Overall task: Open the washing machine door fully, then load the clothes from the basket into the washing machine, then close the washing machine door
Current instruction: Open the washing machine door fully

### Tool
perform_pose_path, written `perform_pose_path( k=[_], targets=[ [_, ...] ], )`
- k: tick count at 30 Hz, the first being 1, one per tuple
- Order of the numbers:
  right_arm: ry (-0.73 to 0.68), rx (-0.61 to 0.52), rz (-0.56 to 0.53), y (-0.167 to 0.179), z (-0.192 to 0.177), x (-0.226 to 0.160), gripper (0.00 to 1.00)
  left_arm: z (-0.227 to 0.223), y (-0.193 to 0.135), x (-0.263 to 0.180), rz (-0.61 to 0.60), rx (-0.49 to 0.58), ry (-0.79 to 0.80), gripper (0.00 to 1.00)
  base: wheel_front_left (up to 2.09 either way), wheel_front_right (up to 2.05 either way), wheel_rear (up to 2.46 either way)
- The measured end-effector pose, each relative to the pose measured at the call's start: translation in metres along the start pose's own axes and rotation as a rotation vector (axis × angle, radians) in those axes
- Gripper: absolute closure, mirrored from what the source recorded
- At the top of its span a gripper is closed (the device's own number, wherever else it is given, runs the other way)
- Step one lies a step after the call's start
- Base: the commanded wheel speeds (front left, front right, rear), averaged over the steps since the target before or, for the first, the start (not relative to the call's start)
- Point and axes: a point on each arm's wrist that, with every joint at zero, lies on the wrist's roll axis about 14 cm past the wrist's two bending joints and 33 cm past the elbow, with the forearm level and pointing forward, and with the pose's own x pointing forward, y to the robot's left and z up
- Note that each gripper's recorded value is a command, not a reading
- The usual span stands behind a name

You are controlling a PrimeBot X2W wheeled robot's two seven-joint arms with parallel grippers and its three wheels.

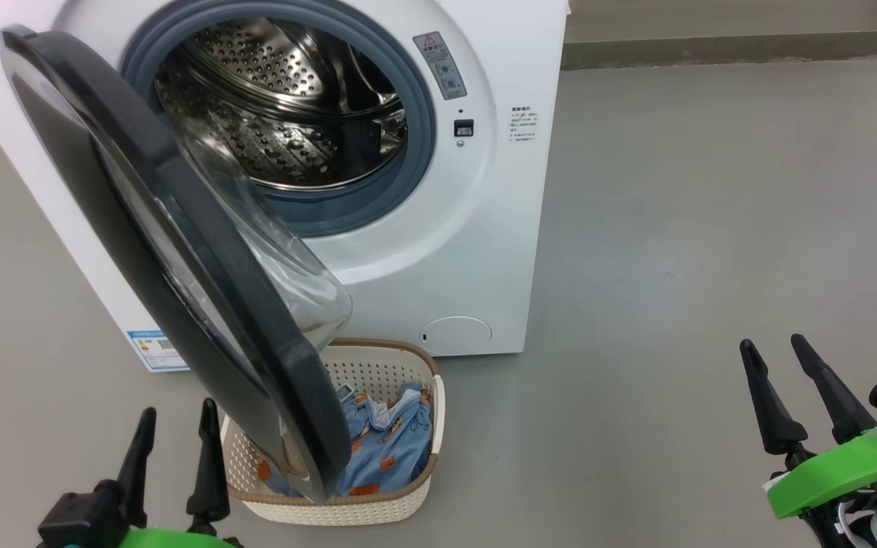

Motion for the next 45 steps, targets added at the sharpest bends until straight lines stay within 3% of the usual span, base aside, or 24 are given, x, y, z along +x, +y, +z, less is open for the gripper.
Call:
perform_pose_path(
  k=[1,2,5,6,13,19,25,33,45],
  targets=[
    [0.0,0.0,0.0,0.0,0.0,0.0,0.0,0.0,0.0,0.0,-0.001,0.0,0.0,0.0,0.0,0.0,0.0],
    [0.0,0.0,-0.001,0.0,0.0,0.0,0.0,0.0,-0.001,0.001,-0.002,0.0,-0.001,0.08,0.0,0.0,0.0],
    [0.0,0.0,-0.004,-0.001,0.0,-0.001,0.0,0.0,-0.001,0.001,-0.003,-0.002,0.0,0.84,0.0,0.0,0.0],
    [0.0,0.0,-0.005,-0.001,0.0,-0.001,0.0,0.0,-0.001,0.001,-0.002,-0.004,0.0,1.0,0.0,0.0,0.0],
    [-0.003,0.007,-0.005,0.0,0.0,-0.001,0.0,0.032,-0.017,0.007,-0.046,-0.007,-0.106,1.0,0.0,0.0,0.0],
    [-0.005,0.017,0.004,0.005,-0.001,0.0,0.0,0.101,-0.054,0.008,-0.148,0.008,-0.326,1.0,0.0,0.0,0.0],
    [-0.012,0.024,0.009,0.009,0.001,0.001,0.0,0.126,-0.103,-0.005,-0.303,-0.021,-0.405,1.0,0.0,0.0,0.0],
    [-0.014,0.039,0.016,0.012,0.0,0.002,0.0,0.085,-0.144,-0.002,-0.416,-0.103,-0.226,1.0,0.0,0.0,0.0],
    [0.006,0.05,-0.031,-0.002,-0.006,-0.008,0.0,-0.012,-0.14,0.009,-0.36,-0.165,0.079,1.0,0.0,0.0,0.0]
  ],
)
